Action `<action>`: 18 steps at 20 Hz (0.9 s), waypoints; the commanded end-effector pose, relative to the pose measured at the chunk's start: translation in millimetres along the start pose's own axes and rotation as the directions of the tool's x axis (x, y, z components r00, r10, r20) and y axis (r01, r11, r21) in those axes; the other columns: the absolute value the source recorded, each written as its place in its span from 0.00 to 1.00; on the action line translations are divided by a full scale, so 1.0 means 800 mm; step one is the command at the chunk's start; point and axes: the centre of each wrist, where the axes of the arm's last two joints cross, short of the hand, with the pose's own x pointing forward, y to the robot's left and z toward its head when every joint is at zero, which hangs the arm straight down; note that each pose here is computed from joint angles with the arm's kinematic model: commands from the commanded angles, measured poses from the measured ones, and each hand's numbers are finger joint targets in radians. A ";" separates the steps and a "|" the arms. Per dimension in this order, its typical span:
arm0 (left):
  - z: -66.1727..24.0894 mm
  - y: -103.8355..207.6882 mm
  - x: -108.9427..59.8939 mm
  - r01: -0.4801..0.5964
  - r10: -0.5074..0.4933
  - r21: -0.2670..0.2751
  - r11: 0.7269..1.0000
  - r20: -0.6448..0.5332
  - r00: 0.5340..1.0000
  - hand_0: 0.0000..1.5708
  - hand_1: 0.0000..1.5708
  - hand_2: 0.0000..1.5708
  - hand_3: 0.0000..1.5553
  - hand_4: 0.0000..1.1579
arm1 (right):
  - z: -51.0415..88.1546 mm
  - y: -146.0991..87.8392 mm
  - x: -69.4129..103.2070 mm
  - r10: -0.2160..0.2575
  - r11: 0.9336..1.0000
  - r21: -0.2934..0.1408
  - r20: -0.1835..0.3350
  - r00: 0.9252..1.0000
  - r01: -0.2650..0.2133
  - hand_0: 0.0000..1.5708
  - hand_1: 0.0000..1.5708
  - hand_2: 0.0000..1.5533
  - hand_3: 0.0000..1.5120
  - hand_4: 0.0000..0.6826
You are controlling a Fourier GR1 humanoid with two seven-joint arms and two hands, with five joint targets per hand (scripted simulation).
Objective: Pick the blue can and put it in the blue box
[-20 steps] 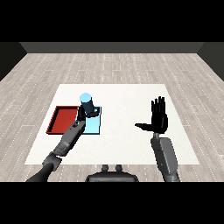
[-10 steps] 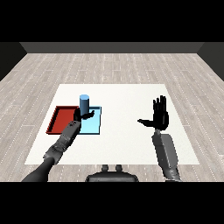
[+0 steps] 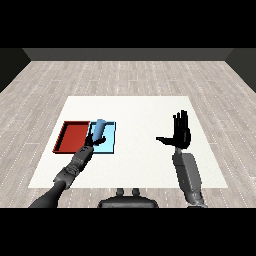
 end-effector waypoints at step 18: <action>-0.005 0.001 0.058 -0.164 0.082 0.224 0.961 0.336 0.938 0.00 0.00 0.00 0.00 0.00 | 0.011 -0.001 -0.009 -0.073 0.997 0.029 0.038 0.997 0.072 0.00 0.00 0.00 0.00 0.00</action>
